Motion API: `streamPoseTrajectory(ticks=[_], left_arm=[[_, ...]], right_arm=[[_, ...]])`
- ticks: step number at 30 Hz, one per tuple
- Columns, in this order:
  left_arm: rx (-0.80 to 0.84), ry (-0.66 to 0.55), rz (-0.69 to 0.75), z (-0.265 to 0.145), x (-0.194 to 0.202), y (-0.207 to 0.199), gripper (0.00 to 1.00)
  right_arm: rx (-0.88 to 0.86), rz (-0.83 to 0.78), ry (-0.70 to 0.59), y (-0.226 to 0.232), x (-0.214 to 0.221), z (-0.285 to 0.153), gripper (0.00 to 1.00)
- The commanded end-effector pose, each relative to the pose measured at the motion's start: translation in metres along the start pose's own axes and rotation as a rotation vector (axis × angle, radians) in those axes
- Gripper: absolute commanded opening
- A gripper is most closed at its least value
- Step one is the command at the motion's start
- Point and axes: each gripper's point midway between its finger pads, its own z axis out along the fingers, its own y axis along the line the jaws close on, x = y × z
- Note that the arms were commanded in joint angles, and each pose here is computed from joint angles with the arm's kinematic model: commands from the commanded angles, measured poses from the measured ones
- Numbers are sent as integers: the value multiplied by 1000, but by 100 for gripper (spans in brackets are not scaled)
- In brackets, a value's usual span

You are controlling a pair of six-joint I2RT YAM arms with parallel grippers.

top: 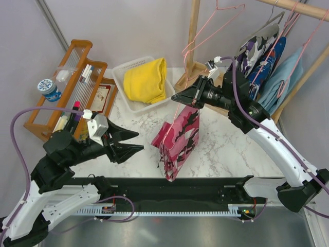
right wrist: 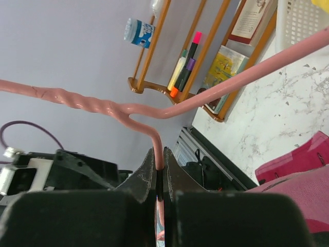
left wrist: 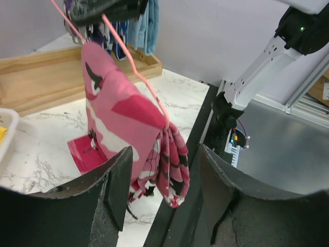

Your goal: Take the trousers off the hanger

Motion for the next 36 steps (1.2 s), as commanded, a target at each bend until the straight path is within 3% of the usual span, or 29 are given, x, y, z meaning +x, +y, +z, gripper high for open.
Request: streamPoseTrajectory(ticks=[1,12,19,36], left_arm=[[23,-1,4,16,6,4,60],[-2,-77,109,42,-7,18,59],[-13,-54,132,61,5,26,52],[-28,-8,129,86,20,21,50]], right_arm=[[-254,-59,-84,89,-31,-44,0],[-309,-44,-100,99,-48,-51,0],[-341,6,-113,100,-49,-51,0],[-370,33,-126,102,-51,-53,0]])
